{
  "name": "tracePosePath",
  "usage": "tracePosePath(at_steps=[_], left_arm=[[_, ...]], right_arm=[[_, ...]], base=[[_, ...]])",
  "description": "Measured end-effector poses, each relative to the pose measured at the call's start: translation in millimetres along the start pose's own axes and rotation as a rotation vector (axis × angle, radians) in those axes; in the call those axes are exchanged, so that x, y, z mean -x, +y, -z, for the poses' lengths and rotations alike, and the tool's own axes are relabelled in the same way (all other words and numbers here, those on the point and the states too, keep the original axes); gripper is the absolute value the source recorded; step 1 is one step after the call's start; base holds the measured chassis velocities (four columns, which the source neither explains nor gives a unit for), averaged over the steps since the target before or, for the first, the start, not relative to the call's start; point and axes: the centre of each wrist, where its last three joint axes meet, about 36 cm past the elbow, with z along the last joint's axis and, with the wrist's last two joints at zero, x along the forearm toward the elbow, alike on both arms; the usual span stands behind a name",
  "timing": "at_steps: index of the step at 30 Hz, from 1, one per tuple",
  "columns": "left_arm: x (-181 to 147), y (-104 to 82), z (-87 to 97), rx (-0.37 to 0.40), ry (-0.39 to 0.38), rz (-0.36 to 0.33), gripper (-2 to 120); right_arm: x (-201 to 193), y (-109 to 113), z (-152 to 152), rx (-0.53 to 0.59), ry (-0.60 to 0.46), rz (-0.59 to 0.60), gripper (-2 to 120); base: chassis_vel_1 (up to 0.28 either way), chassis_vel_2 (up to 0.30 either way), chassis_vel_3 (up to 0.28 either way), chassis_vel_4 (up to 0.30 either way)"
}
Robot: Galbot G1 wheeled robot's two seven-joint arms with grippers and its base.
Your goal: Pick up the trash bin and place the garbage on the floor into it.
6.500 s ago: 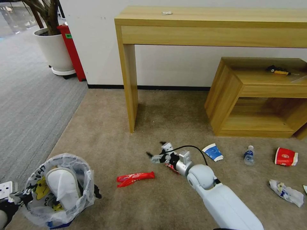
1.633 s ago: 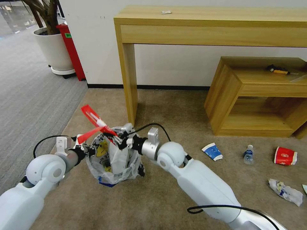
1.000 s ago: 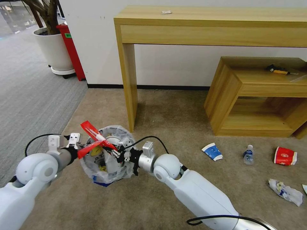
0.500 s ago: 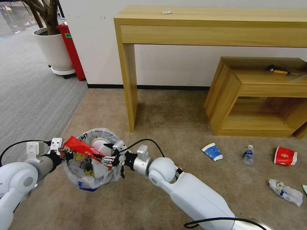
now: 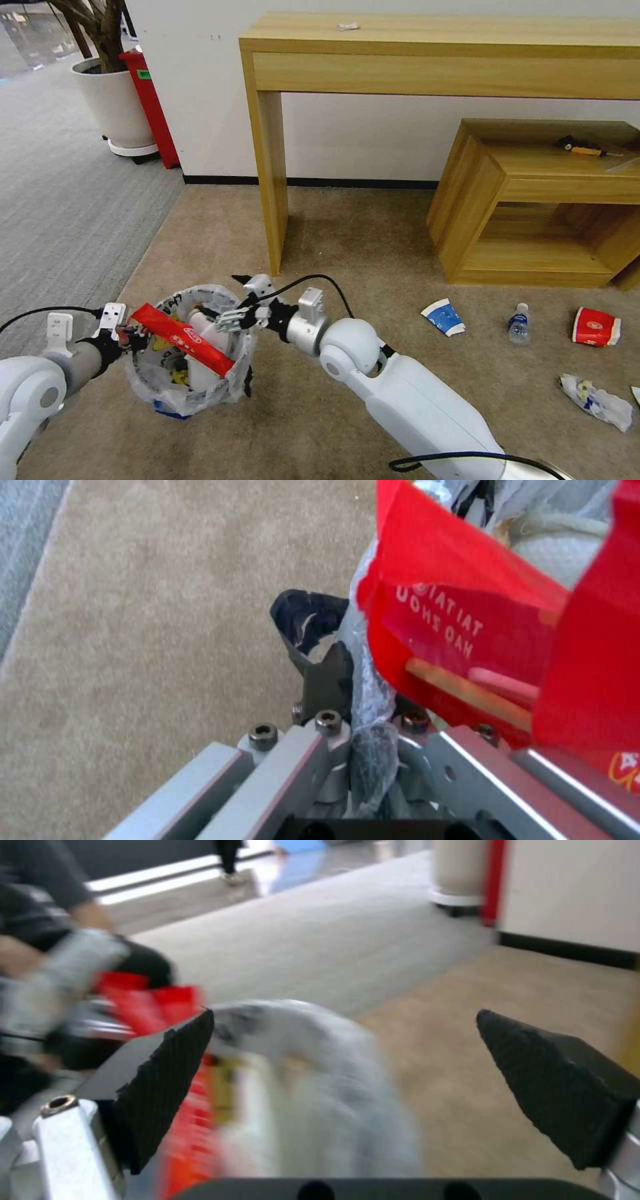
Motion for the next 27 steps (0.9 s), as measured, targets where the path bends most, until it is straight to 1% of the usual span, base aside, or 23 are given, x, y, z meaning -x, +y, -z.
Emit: tracePosePath(at_steps=[2,3,4,5,7,9,10,11,14,15,16,17,19,20,22,23,25,27], left_arm=[[-2,1.6,-9.8,-0.021,-0.001,0.011,0],[-2,1.6,-9.8,-0.021,-0.001,0.011,0],[-3,1.3,-14.0,-0.037,-0.005,0.017,0],[-4,0.9,-15.4,-0.043,-0.007,0.018,0],[-5,-2.5,-23.5,-0.063,-0.012,0.02,0],[-5,-2.8,-24.3,-0.065,-0.012,0.02,0],[-5,-5.7,-28.5,-0.075,-0.012,0.017,0],[-5,-5.7,-28.5,-0.075,-0.012,0.017,0],[-7,-8.7,-34.0,-0.078,-0.01,0.014,0],[-7,-9.2,-35.9,-0.075,-0.007,0.015,0],[-7,-9.2,-35.9,-0.075,-0.007,0.015,0],[-8,-9.1,-37.5,-0.071,-0.004,0.016,0],[-10,-7.7,-41.0,-0.065,0.003,0.02,0],[-10,-7.7,-41.0,-0.065,0.003,0.02,0],[-14,-6.1,-42.9,-0.06,0.007,0.021,0],[-14,-6.1,-42.9,-0.06,0.007,0.021,0],[-17,-4.7,-44.6,-0.055,0.009,0.022,0],[-18,-4.8,-45.0,-0.054,0.009,0.022,0]], right_arm=[[-24,-19,-10,-0.011,0.014,-0.092,100],[-24,-19,-10,-0.011,0.014,-0.092,100],[-35,-28,-15,-0.007,0.018,-0.129,100],[-40,-31,-16,-0.005,0.021,-0.145,100],[-72,-52,-27,-0.016,0.03,-0.239,100],[-75,-55,-27,-0.019,0.03,-0.248,100],[-92,-64,-34,-0.032,0.029,-0.299,100],[-92,-64,-34,-0.032,0.029,-0.299,100],[-122,-74,-46,-0.032,0.031,-0.392,100],[-136,-76,-53,-0.028,0.034,-0.43,100],[-136,-76,-53,-0.028,0.034,-0.43,100],[-146,-76,-57,-0.028,0.038,-0.457,100],[-173,-73,-73,-0.025,0.054,-0.513,100],[-173,-73,-73,-0.025,0.054,-0.513,100],[-196,-70,-85,-0.025,0.066,-0.553,100],[-196,-70,-85,-0.025,0.066,-0.553,100],[-216,-65,-95,-0.02,0.073,-0.595,100],[-221,-64,-97,-0.017,0.074,-0.607,100]], base=[[0.0,0.0,0.0,0.0],[0.0,0.0,0.0,0.0],[0.0,0.0,0.0,0.0],[0.0,0.0,0.0,0.0],[0.0,0.0,0.0,0.0],[0.0,0.0,0.0,0.0],[0.0,0.0,0.0,0.0],[0.0,0.0,0.0,0.0],[0.0,0.0,0.0,0.0],[0.0,0.0,0.0,0.0],[0.0,0.0,0.0,0.0],[0.0,0.0,0.0,0.0],[0.0,0.0,0.0,0.0],[0.0,0.0,0.0,0.0],[0.0,0.0,0.0,0.0],[0.0,0.0,0.0,0.0],[0.0,0.0,0.0,0.0],[0.0,0.0,0.0,0.0]])
